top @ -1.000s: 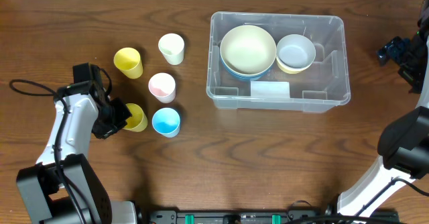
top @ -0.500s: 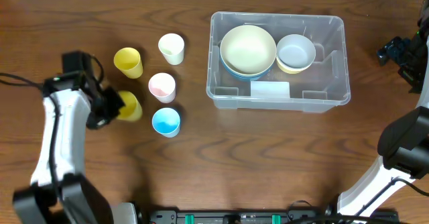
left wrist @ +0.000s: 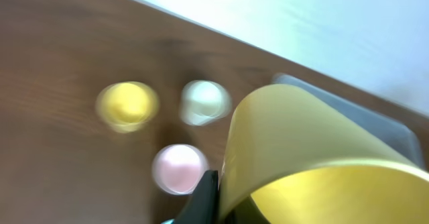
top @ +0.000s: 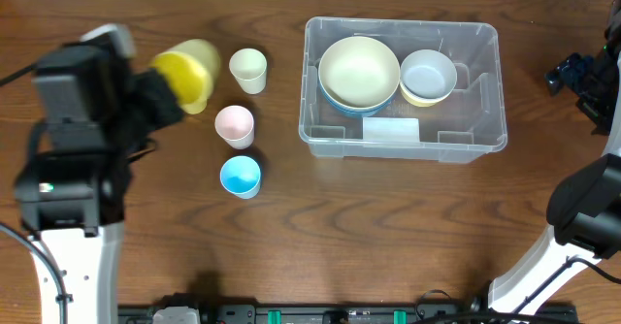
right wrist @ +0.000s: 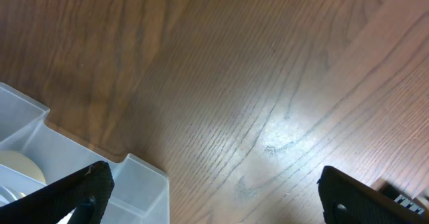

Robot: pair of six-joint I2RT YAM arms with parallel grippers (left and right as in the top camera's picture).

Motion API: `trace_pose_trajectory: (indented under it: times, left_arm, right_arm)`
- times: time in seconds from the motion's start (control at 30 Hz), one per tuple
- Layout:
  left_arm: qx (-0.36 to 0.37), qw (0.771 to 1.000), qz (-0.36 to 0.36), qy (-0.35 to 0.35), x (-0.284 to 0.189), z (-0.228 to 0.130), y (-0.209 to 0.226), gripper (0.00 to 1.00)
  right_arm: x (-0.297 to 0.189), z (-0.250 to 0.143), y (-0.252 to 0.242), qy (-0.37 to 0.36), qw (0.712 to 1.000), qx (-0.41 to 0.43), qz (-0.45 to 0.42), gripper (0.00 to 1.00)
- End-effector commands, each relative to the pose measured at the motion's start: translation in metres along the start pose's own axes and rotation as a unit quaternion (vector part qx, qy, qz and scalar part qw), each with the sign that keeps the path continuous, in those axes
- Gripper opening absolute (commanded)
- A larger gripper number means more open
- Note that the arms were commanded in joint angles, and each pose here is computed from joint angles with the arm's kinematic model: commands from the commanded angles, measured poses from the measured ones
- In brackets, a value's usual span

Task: Pack container
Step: 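Carry the yellow cup into the container's front left and release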

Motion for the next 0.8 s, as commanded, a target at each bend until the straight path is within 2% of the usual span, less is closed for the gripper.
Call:
trace_pose_trajectory:
  times: [0.0,0.17,0.37,0.57,0.77]
  left_arm:
    - [0.065,0.996,-0.050,0.033,0.012,-0.019,-0.034,0.06]
    - [0.117,0.989,-0.063,0.060,0.040,-0.047,-0.068,0.06]
    - [0.197,0.969,-0.077,0.126,0.091,-0.091,-0.095,0.06]
    - [0.234,0.955,-0.046,0.178,0.140,-0.118,-0.088,0.06]
    - [0.277,0.938,-0.036,0.205,0.162,-0.132,-0.081,0.06]
  right_arm:
    - [0.000,0.000,0.000,-0.001,1.000,0.007,-0.005,0.99]
    - [0.000,0.000,0.000,-0.001,1.000,0.007,-0.005,0.99]
    - [0.000,0.000,0.000,-0.001,1.000,0.007,-0.005,0.99]
    - [0.000,0.000,0.000,-0.001,1.000,0.007,-0.005,0.99]
    - [0.000,0.000,0.000,-0.001,1.000,0.007,-0.005,0.99]
Point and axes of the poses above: each gripper's point midway between its finger pads, its own x axis out along the fingers, its own y axis along the line the jaws close on, z = x × y, the point moved 7 cm from there along -x, back along the fingers, and after that the axes turned 13 degrees about -x, right-handed, at the moved point
